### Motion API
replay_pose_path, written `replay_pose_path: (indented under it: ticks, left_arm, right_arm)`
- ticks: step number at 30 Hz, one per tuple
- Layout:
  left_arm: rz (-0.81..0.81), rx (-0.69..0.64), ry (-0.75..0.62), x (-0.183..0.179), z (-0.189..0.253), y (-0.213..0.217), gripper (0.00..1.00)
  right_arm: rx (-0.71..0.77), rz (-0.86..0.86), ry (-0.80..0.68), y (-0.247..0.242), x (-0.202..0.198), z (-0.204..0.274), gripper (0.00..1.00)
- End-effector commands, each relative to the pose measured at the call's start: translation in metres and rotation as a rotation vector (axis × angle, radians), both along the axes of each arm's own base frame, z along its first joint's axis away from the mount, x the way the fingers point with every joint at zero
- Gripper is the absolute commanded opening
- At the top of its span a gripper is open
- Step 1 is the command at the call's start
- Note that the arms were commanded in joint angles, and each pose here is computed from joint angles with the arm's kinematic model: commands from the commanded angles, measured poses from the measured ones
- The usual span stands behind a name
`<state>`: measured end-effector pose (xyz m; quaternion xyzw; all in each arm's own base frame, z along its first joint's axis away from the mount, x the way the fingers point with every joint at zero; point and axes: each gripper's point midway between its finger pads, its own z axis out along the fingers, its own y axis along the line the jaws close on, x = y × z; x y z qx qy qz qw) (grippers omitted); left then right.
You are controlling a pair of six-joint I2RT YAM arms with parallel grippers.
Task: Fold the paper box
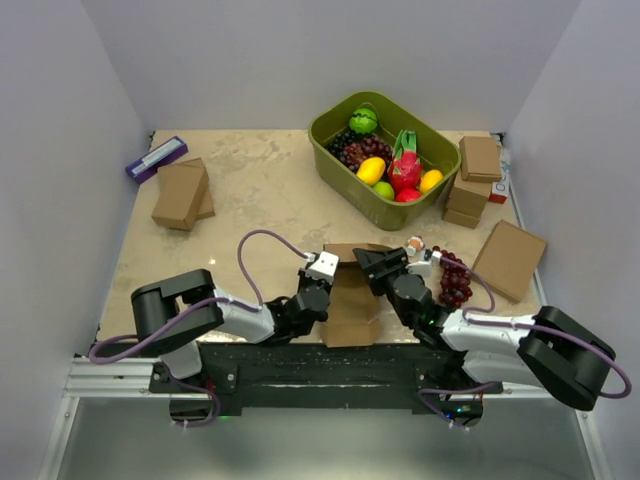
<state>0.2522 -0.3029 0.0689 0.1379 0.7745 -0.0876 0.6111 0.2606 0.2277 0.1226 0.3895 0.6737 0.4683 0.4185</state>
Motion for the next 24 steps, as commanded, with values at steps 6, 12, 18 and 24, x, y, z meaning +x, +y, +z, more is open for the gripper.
replay_pose_path:
  ticks: [6, 12, 18, 24]
  left_arm:
    - [-0.013, -0.043, 0.037, 0.011, 0.02, 0.02, 0.16]
    - [-0.109, 0.013, 0.164, 0.011, 0.01, 0.032, 0.12]
    - [-0.141, 0.062, 0.258, 0.008, -0.002, 0.04, 0.12]
    - [-0.144, 0.031, 0.309, 0.005, -0.008, 0.039, 0.12]
  right_arm:
    - [-0.19, 0.176, -0.109, 0.006, -0.022, 0.043, 0.79]
    - [-0.513, 0.227, -0.054, -0.041, -0.05, 0.028, 0.81]
    - [-0.713, 0.27, -0.03, -0.066, -0.062, 0.019, 0.81]
    - [-0.79, 0.34, 0.026, -0.047, -0.059, -0.009, 0.75]
